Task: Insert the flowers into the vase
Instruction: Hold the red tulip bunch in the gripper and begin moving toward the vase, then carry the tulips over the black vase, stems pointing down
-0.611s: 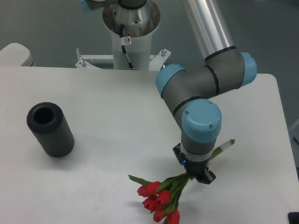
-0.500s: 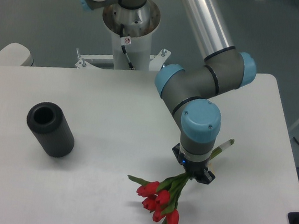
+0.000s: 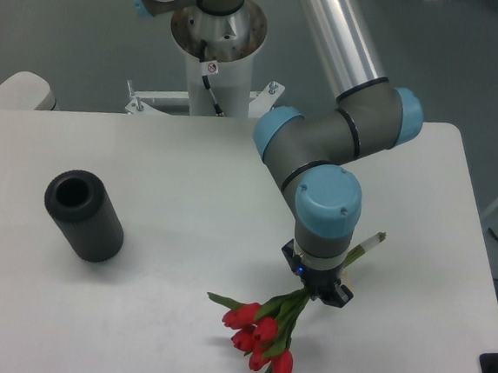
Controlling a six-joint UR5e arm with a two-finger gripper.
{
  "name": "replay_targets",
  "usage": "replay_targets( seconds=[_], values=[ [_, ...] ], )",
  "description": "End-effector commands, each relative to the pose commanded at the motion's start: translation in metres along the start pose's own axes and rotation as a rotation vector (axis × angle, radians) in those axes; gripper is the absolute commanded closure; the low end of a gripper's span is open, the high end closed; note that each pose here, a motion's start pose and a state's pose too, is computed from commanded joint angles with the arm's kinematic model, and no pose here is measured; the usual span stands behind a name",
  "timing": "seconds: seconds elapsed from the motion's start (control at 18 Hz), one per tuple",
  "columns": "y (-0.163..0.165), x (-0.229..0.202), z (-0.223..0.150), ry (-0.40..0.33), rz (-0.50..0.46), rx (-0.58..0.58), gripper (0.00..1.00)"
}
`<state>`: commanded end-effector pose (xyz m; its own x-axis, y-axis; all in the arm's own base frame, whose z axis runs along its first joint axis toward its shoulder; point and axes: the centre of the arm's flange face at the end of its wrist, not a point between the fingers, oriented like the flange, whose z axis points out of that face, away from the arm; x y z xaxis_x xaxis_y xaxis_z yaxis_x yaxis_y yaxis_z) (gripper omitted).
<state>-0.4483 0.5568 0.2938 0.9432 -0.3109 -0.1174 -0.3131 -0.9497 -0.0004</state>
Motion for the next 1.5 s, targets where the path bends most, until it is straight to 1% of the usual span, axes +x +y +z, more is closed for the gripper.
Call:
replay_targets(
  seconds=[0.11,0.28,0.5,0.67,0.78,1.06,1.33,1.5],
  values=[
    [-0.008,0.005,-0.001,0.019,-0.039,0.043,0.98],
    [-0.028,0.020,-0.007,0.031,-0.054,0.078,0.99],
    [-0.055,0.039,-0.023,0.059,-0.099,0.169,1.00],
    [-0.069,0.050,-0.035,0.080,-0.130,0.222,1.00],
    [-0.075,0.052,-0.047,0.088,-0.162,0.288,1.00],
    [-0.081,0.059,-0.078,0.151,-0.166,0.465,1.00],
    [-0.086,0.067,-0.112,0.241,-0.155,0.665,1.00],
    [-0.088,0.071,-0.124,0.250,-0.145,0.701,1.00]
  ],
)
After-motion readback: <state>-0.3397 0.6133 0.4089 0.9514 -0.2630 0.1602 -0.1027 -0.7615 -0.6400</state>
